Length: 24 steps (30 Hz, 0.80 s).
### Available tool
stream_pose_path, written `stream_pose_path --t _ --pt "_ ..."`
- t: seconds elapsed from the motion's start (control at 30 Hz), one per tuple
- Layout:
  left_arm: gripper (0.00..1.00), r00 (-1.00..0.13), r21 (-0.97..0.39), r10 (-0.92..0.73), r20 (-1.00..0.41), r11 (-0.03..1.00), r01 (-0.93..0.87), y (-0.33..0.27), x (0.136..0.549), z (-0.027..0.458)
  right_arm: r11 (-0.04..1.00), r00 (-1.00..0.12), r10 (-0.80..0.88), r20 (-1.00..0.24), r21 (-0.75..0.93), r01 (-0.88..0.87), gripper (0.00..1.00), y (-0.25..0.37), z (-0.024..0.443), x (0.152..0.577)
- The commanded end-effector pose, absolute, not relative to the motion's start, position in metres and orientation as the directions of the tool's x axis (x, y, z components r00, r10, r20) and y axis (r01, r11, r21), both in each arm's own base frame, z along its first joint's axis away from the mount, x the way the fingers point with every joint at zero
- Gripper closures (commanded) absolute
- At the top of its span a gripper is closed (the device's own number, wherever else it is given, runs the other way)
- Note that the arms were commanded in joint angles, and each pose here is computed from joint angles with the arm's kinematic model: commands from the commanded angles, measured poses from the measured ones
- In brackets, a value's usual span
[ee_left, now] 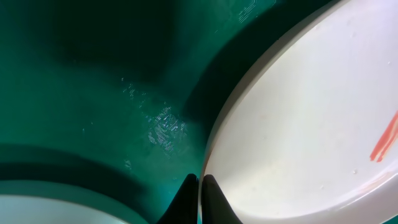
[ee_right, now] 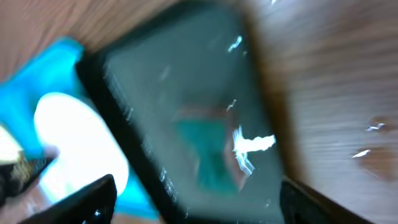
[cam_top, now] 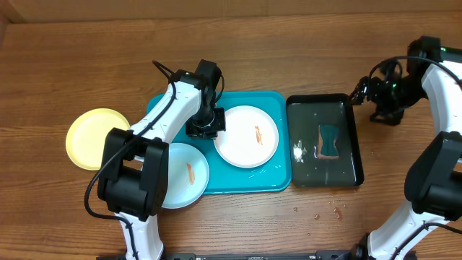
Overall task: Clean dirty plates on tray and stack at the side
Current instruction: 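Lower the right gripper into the black tray toward the sponge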
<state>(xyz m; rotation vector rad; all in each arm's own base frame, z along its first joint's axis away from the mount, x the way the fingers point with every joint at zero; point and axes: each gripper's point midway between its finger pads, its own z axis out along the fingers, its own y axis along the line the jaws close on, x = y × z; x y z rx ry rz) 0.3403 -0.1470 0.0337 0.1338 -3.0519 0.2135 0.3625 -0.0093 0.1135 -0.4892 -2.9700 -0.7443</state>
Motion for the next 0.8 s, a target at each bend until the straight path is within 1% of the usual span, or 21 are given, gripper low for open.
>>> stream_pose_path --t 0.0,0.07,0.13,0.2,0.37,0.43,0.5,0.67,0.77 --pt "0.96 -0.996 -0.146 -0.086 0.029 0.985 -0.09 -0.151 0.35 0.049 0.807 -0.983 0.165 0.08 0.562 0.181 0.25 0.02 0.134 0.357" --pt "0.96 -0.996 -0.148 -0.086 0.027 0.985 -0.089 -0.152 0.35 0.049 0.822 -0.981 0.142 0.13 0.537 0.19 0.28 0.025 0.133 0.345" --pt "0.96 -0.996 -0.148 -0.086 0.026 0.985 -0.089 -0.152 0.35 0.049 0.866 -0.978 0.113 0.177 0.464 0.184 0.33 0.024 0.126 0.332" --pt "0.96 -0.996 -0.148 -0.086 0.027 0.985 -0.089 -0.152 0.35 0.049 0.894 -0.97 0.113 0.215 0.404 0.194 0.36 0.022 0.118 0.323" --pt "0.95 -0.996 -0.148 -0.086 0.027 0.985 -0.089 -0.152 0.35 0.049 0.95 -0.952 0.153 0.267 0.225 0.216 0.36 0.018 0.094 0.31" --pt "0.95 -0.996 -0.148 -0.086 0.027 0.985 -0.089 -0.152 0.35 0.049 0.965 -0.948 0.174 0.268 0.143 0.218 0.33 0.015 0.083 0.308" --pt "0.95 -0.996 -0.148 -0.086 0.028 0.985 -0.089 -0.152 0.35 0.049 0.975 -0.955 0.163 0.249 0.107 0.195 0.32 0.018 0.074 0.309" --pt "0.95 -0.996 -0.148 -0.087 0.029 0.985 -0.09 -0.151 0.35 0.049 0.989 -0.978 0.098 0.186 0.092 0.117 0.33 0.039 0.056 0.319" --pt "0.95 -0.996 -0.146 -0.086 0.034 0.985 -0.09 -0.151 0.348 0.049 0.991 -0.978 0.132 0.163 -0.031 0.129 0.36 0.032 0.048 0.318"
